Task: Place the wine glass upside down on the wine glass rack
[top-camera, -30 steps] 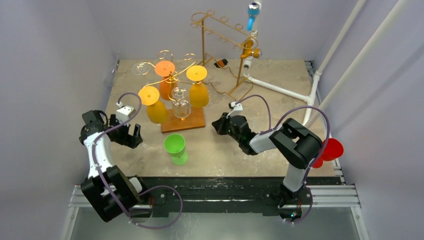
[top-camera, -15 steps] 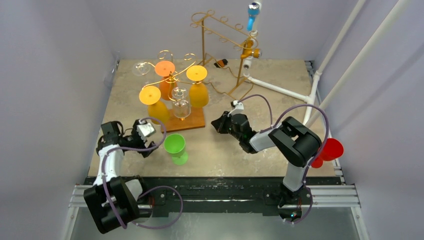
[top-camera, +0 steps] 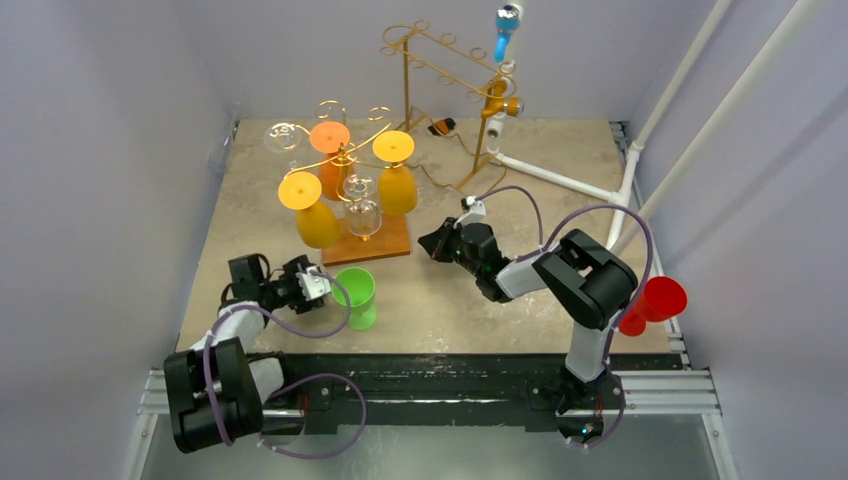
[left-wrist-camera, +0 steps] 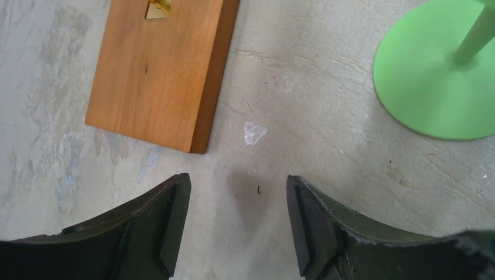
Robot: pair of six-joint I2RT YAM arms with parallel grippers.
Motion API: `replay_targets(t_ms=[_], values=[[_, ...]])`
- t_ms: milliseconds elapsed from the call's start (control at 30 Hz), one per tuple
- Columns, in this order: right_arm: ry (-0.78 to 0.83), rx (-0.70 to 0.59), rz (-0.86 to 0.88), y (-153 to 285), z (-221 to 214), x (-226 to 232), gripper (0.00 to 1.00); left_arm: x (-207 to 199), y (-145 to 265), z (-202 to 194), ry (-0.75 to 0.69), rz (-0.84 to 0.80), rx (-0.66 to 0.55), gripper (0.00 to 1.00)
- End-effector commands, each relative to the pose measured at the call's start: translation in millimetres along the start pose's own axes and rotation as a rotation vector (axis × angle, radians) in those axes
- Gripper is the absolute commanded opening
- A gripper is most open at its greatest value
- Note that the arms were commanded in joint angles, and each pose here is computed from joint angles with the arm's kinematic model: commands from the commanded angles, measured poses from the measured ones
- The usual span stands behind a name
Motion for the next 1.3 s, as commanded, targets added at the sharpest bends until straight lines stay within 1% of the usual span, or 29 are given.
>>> replay_targets(t_ms=[0, 100, 200, 333, 467, 567, 667, 800, 933, 1167, 1267], values=[[-0.01, -0.024, 0.032, -9.3, 8.1, 9.6, 0.0, 24.6, -16.4, 6.3, -0.125, 0.144, -0.023, 0.65], [-0.013, -0.025, 0.025, -10.1, 6.7, 7.3, 0.0, 22.3, -20.1, 4.7, -0.132, 0.151, -0.009, 0.65], [-0.024, -0.018, 0.031, -12.4, 4.3, 6.2, 0.0, 26.5, -20.8, -0.1, -0.096, 0.195, 0.025, 0.63], [-0.036, -0.024, 0.027, -15.0, 4.1, 4.9, 0.0, 27.8, -23.7, -7.6, -0.076, 0.19, 0.059, 0.62], [-0.039, -0.039, 0.019, -16.4, 4.8, 3.5, 0.0, 31.8, -27.9, -11.6, -0.066, 0.191, 0.06, 0.61], [-0.041, -0.04, 0.019, -17.5, 4.2, 2.5, 0.0, 32.4, -30.9, -10.6, -0.035, 0.163, 0.038, 0.63], [-0.046, -0.038, 0.022, -19.6, 4.0, 3.6, 0.0, 27.8, -33.2, -11.6, -0.066, 0.102, 0.029, 0.66], [-0.06, -0.033, 0.024, -25.4, 5.0, 6.5, 0.0, 24.9, -35.4, -12.4, -0.1, 0.044, 0.019, 0.66], [-0.068, -0.041, 0.019, -32.5, 6.7, 8.2, 0.0, 29.0, -37.6, -13.3, -0.121, 0.071, 0.008, 0.65], [-0.079, -0.034, 0.006, -44.7, 3.4, 5.4, 0.0, 31.4, -37.6, -18.1, -0.133, 0.104, 0.04, 0.64], [-0.084, -0.01, 0.004, -48.3, -2.1, 3.3, 0.0, 34.6, -37.8, -19.3, -0.138, 0.118, 0.048, 0.64]])
Point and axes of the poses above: each gripper's point midway between its finger pads, its own y axis back along the fingers, its own x axis along the line the jaws close on, z = x × y, the point moved 8 cm from there along y, back along the fingers, and after that the axes turned 9 degrees about -y, right-handed, at the moved point
